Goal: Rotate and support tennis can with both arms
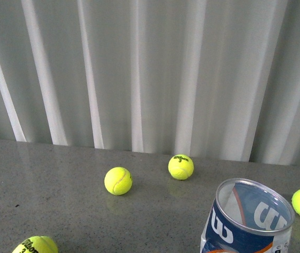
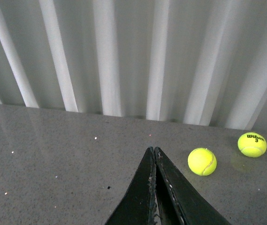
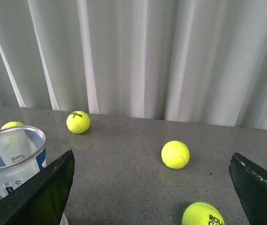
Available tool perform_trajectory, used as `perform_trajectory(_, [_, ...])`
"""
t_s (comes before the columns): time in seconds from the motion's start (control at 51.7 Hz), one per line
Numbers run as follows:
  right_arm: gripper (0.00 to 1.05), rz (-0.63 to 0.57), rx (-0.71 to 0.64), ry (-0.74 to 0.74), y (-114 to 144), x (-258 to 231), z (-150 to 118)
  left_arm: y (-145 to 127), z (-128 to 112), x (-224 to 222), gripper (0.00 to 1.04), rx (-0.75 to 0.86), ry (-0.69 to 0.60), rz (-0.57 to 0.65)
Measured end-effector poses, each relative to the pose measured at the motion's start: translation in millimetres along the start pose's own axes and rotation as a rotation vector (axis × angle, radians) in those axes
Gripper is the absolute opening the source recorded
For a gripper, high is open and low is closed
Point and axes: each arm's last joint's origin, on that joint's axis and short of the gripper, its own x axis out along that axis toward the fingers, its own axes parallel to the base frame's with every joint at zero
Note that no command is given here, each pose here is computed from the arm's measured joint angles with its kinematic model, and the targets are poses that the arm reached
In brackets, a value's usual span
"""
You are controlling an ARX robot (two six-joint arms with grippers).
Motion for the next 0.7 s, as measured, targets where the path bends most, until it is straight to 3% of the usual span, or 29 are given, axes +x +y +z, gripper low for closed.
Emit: perform_trajectory(0.696, [0.98,-0.001,0.0,0.0,0,0,0,0,-42,-52,0.04,0.0,-0.001,-0.003])
